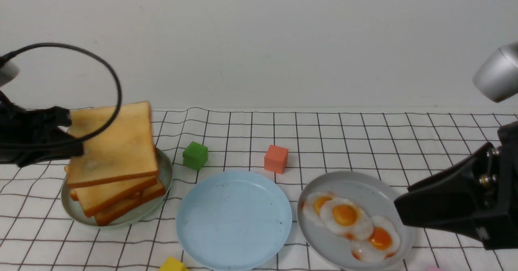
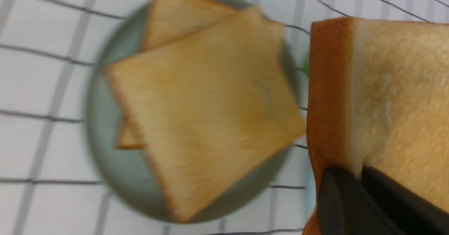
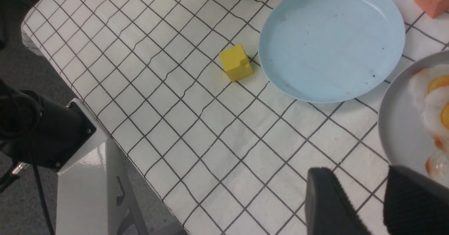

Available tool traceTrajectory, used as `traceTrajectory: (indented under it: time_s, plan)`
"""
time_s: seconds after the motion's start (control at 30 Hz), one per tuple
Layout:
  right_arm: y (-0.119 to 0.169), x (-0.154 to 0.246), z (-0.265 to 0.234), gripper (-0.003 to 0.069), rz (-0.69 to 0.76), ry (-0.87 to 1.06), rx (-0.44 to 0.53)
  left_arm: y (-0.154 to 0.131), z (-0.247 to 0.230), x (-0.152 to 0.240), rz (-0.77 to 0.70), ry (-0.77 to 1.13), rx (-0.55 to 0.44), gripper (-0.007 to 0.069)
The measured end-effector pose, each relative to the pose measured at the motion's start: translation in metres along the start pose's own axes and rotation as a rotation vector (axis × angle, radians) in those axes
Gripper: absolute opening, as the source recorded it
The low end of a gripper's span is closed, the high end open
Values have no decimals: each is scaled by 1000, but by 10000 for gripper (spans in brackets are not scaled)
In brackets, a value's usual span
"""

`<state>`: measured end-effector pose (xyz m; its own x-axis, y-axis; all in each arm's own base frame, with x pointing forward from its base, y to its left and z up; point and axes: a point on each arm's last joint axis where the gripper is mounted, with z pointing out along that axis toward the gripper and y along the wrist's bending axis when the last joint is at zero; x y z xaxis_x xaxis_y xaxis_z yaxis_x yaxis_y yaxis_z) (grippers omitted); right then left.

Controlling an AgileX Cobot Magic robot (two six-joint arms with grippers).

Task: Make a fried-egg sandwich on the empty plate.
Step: Use the left arm to put a slice of bread into the empty plate in the middle

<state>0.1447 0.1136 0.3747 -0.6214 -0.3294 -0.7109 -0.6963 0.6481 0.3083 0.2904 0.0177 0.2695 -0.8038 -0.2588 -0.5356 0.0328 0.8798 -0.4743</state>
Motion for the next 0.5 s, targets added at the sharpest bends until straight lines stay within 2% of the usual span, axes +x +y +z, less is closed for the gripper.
traceTrajectory:
  time_s: [0.03,0.1,0.2,0.3,0.5]
  plan:
    - [0,0,0,265,0,0,0,-16,6,3,50,20,62,17]
    - [0,0,0,265,0,0,0,-38,19,10,122,59,128,17]
    - [0,0,0,265,0,0,0,-62,45,21,179,107,171,17]
    - [0,0,0,265,-1,0,0,-77,82,34,192,141,155,17]
    - [0,0,0,265,-3,0,3,-73,132,56,174,227,98,17]
